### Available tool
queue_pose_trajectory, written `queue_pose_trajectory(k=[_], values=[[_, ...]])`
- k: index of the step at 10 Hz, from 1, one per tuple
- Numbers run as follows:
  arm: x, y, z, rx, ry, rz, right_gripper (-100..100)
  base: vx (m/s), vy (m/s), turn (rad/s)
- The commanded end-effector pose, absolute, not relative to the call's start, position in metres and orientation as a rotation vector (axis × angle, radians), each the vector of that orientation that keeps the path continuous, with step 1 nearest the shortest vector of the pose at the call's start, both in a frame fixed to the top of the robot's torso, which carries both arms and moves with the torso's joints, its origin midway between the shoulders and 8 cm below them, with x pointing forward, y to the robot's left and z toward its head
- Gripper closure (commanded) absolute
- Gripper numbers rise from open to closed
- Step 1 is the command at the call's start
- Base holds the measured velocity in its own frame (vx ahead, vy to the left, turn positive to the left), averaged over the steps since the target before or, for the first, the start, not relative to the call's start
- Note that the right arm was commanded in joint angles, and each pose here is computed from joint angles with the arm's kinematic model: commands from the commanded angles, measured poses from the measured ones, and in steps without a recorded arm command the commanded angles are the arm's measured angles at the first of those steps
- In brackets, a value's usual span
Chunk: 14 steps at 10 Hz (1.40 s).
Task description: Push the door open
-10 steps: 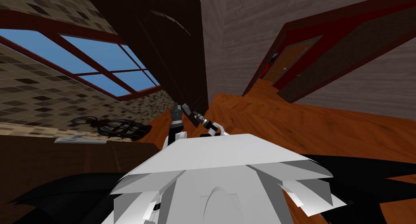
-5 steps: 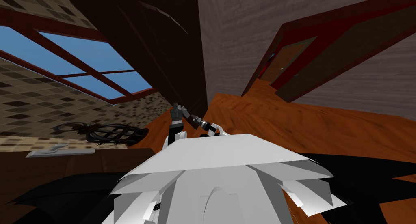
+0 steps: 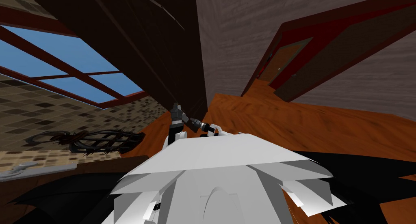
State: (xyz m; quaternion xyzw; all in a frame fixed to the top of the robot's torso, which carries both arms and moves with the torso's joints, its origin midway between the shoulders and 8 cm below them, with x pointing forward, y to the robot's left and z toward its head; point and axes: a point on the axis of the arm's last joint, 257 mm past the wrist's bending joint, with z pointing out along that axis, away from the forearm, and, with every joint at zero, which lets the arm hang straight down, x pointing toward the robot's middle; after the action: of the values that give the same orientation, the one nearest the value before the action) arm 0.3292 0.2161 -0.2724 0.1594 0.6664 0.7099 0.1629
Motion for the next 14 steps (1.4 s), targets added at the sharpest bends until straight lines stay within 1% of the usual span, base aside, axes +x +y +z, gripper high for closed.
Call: queue_pose_trajectory(k=[1,3,5,11,13,14], values=[[0.322,0.221,-0.284,0.438,1.945,2.011,-100,0.184,0.046,-0.043],[0.317,0.225,-0.295,0.419,1.99,1.996,-100,0.197,0.06,-0.043],[0.321,0.222,-0.295,0.429,1.983,1.989,-100,0.074,0.06,0.019],[0.326,0.224,-0.297,0.458,1.976,1.977,-100,0.079,0.185,0.031],[0.326,0.225,-0.297,0.458,1.975,1.978,-100,0.058,0.107,0.019],[0.326,0.225,-0.297,0.458,1.975,1.978,100,-0.005,-0.007,-0.004]])
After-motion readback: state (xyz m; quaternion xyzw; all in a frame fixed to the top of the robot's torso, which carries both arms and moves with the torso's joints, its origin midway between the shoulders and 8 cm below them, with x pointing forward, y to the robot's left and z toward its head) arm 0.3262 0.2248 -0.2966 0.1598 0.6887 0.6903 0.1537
